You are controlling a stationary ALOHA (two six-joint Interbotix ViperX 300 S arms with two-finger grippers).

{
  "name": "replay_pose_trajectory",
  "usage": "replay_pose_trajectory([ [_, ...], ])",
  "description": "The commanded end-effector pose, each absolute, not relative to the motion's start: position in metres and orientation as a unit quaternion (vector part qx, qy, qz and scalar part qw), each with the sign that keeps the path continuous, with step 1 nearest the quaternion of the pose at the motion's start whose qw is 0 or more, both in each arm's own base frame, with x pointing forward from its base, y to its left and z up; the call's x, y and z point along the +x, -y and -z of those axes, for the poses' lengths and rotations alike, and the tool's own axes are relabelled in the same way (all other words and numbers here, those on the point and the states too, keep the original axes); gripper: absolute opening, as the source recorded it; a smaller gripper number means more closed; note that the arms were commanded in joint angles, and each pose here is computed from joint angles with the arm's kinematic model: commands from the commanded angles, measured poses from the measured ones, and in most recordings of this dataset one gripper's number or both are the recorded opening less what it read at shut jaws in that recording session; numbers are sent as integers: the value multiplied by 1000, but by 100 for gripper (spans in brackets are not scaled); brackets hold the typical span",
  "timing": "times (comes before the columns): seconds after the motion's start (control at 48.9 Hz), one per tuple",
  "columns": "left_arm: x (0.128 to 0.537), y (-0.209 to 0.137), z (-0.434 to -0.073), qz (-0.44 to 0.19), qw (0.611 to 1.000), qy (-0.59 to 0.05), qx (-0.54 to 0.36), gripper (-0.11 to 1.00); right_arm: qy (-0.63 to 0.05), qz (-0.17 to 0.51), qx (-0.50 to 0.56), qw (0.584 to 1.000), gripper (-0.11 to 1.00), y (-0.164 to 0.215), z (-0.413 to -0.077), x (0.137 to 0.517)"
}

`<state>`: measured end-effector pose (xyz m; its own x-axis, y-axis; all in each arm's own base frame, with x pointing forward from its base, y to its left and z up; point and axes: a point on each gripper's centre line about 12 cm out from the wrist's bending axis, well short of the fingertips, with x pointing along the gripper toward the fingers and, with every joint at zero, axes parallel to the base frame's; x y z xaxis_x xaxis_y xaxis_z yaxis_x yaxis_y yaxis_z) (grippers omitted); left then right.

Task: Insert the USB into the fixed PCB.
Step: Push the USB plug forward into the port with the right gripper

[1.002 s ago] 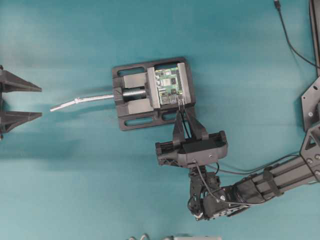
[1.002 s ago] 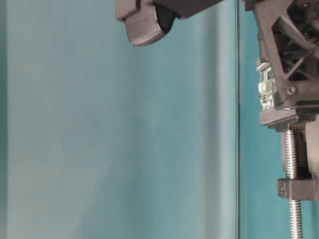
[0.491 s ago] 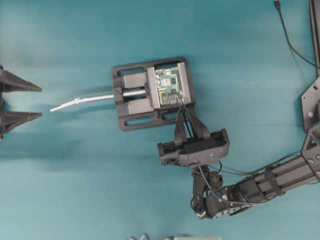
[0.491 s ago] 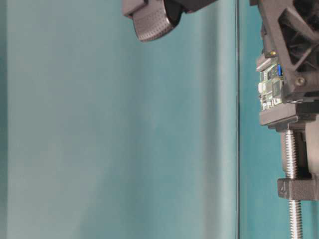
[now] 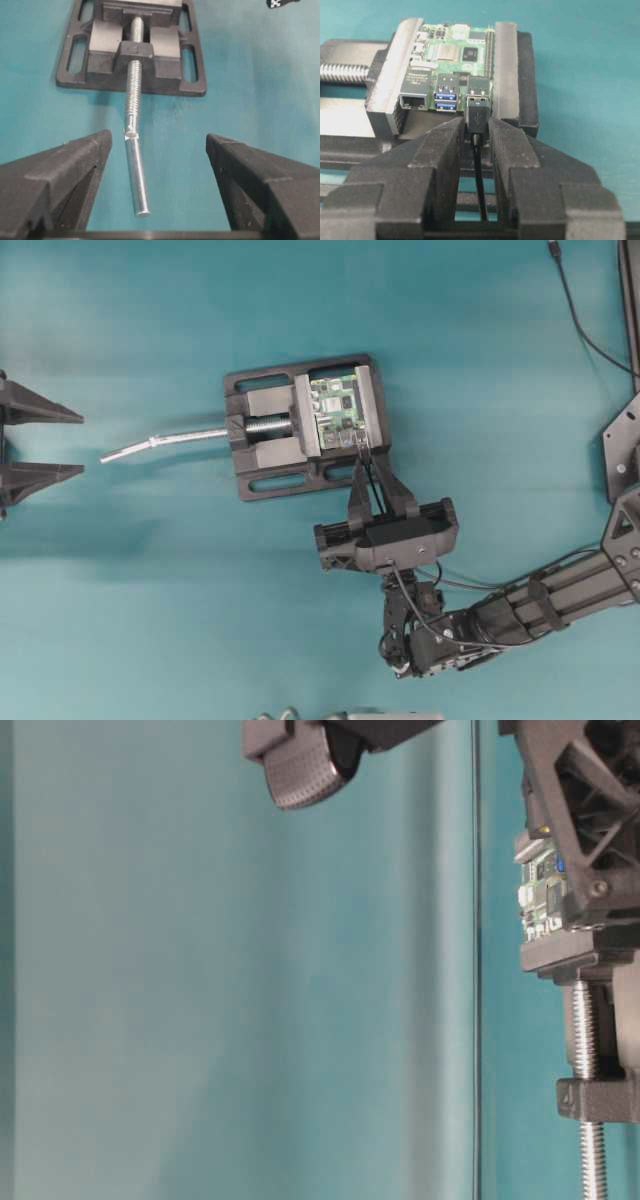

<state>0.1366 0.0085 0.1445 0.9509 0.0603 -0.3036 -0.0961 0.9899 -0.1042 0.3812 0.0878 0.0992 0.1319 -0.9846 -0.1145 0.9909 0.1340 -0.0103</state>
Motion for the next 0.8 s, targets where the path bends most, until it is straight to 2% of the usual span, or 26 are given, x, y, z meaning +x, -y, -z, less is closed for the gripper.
replay_pose_trajectory([
  [0.0, 139, -9, -149, -39, 987, -145, -54, 92, -34, 673, 49, 737, 21, -72, -113, 388],
  [0.777, 139, -9, -149, -39, 987, -145, -54, 92, -35, 684, 43, 728, 21, -57, -112, 393],
])
